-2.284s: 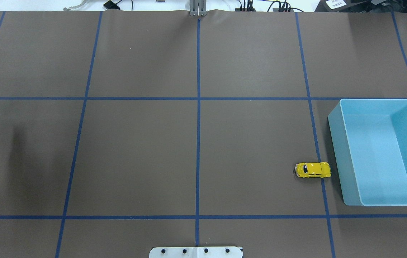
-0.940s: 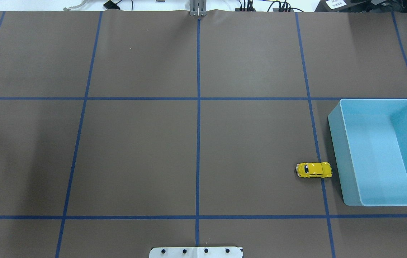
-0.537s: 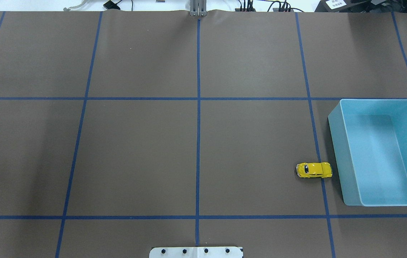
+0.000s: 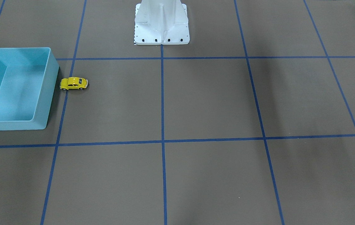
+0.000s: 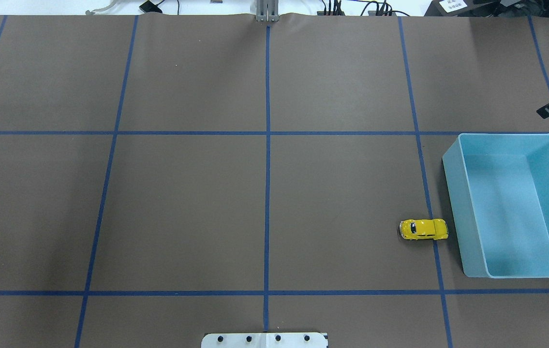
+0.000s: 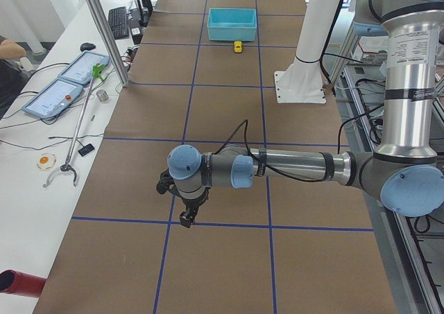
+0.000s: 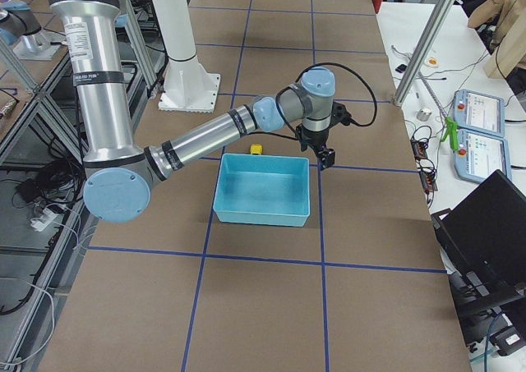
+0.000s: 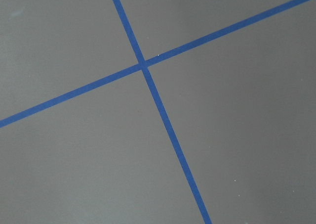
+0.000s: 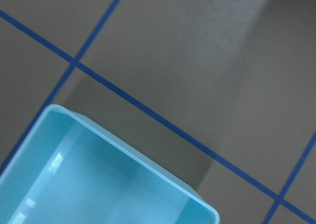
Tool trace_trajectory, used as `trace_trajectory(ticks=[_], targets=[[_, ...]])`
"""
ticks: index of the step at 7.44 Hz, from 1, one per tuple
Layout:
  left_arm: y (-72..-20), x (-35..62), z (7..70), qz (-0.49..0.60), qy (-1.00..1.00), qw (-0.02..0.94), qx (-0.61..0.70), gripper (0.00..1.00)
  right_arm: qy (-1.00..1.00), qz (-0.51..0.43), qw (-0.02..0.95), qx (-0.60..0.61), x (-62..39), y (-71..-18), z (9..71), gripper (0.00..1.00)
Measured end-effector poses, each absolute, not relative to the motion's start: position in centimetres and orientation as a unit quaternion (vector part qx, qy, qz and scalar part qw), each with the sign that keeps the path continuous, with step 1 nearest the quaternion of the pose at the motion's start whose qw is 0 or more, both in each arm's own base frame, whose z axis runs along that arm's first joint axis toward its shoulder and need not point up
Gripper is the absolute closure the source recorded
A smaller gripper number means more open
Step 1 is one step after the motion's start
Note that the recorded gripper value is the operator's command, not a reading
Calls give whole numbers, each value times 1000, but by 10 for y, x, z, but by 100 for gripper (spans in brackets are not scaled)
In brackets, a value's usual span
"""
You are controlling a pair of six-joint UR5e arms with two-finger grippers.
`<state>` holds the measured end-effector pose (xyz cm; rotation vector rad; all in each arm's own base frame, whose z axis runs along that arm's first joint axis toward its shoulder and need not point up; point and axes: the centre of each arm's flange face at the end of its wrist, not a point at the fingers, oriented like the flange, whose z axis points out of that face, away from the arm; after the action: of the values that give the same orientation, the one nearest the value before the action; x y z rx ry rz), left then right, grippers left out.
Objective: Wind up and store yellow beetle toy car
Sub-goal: 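Lower the right gripper over the yellow car beside the bin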
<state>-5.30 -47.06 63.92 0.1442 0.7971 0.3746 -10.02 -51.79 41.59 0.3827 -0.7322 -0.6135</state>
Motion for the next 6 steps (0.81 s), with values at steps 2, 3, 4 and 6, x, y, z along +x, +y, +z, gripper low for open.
trace_trajectory(ticks=[2, 3, 4, 6], targets=[[-469, -53, 640, 179, 392, 900, 70, 0, -358, -329, 850, 202, -129, -503, 385, 0], [-467, -54, 640, 176, 400, 897, 70, 0, -362, -343, 842, 205, -142, -496, 375, 0], [-465, -54, 641, 173, 404, 896, 69, 0, -367, -362, 832, 205, -163, -493, 364, 0], [-461, -56, 644, 170, 407, 895, 68, 0, -379, -417, 805, 183, -245, -490, 347, 0]])
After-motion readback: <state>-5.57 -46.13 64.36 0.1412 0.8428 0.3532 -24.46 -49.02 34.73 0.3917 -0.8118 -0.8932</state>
